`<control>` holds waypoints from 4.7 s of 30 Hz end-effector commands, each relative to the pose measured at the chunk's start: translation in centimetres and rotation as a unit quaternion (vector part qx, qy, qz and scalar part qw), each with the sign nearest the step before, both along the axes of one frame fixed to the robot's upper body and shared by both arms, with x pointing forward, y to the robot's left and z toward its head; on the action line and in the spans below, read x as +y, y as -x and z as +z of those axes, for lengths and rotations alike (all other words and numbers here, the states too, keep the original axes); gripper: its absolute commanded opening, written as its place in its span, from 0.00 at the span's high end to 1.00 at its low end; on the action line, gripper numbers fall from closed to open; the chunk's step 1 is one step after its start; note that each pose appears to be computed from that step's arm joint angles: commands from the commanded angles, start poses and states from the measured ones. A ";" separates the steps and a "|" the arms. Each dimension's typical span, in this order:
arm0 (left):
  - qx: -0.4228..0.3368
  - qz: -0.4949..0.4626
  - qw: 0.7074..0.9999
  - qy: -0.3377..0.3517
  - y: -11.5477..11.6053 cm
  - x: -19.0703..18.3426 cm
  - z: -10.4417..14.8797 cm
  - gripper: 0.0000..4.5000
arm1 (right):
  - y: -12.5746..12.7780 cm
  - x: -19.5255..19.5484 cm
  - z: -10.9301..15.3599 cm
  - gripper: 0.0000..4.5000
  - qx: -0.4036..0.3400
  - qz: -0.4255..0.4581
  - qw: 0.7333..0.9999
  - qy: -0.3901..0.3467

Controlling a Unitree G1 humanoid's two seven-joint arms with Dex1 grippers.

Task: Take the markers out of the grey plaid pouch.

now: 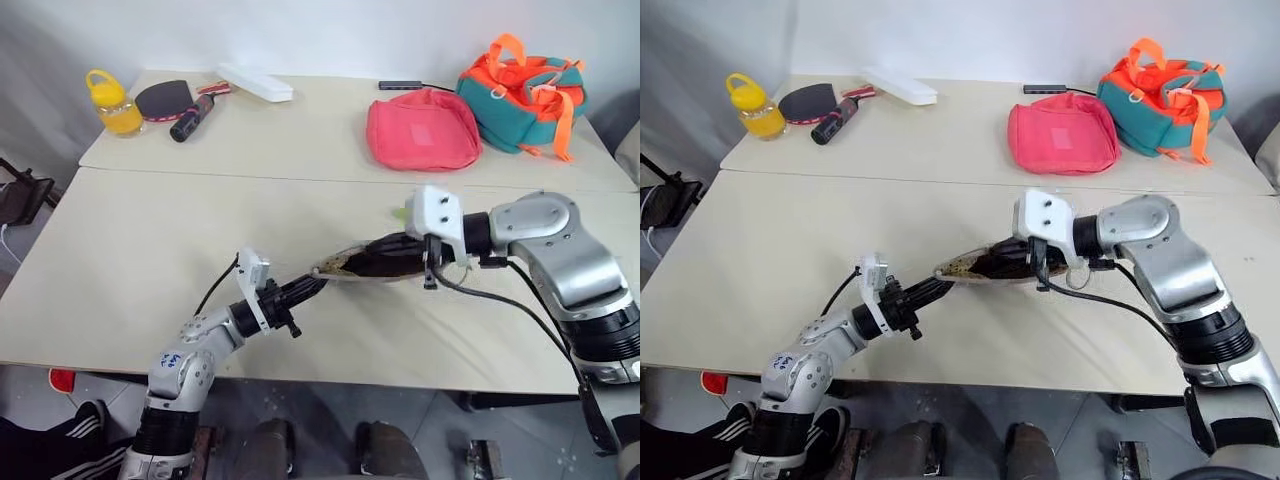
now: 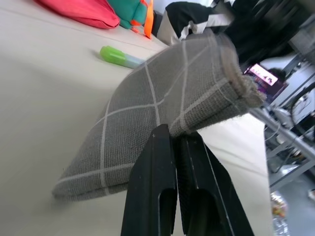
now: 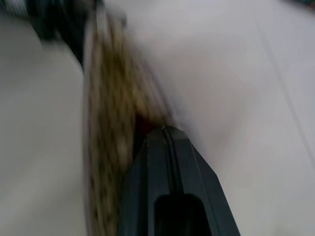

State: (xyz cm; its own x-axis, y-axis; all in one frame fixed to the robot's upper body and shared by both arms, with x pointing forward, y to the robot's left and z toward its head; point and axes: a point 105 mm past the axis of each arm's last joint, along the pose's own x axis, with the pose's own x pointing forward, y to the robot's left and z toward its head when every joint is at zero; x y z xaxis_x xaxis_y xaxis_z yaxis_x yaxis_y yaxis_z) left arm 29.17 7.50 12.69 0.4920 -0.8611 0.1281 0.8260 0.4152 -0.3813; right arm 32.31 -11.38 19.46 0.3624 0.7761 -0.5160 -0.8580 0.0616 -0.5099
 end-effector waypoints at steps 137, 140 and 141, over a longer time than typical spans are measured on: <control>-0.304 0.254 0.848 -0.353 -6.2 11.3 1.5 1.00 | -5.8 -6.0 -2.2 0.88 -0.083 -0.133 0.986 -0.047; -0.286 0.237 0.870 -0.323 -5.5 10.4 0.9 0.89 | -5.3 -5.9 -3.2 0.80 -0.059 -0.128 0.988 -0.056; -0.286 0.241 0.871 -0.319 -5.5 10.5 1.1 0.85 | -5.2 -5.9 -3.1 0.71 -0.057 -0.128 0.988 -0.061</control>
State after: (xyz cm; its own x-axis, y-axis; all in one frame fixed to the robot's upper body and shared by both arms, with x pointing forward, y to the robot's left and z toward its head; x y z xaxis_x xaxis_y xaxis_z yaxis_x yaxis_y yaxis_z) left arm 34.88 18.01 12.19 0.8359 -0.5488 -0.0128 0.4906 0.7363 0.4661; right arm 37.59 -17.13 14.87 0.5930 0.6823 -0.4276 -0.7631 0.3068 -0.5688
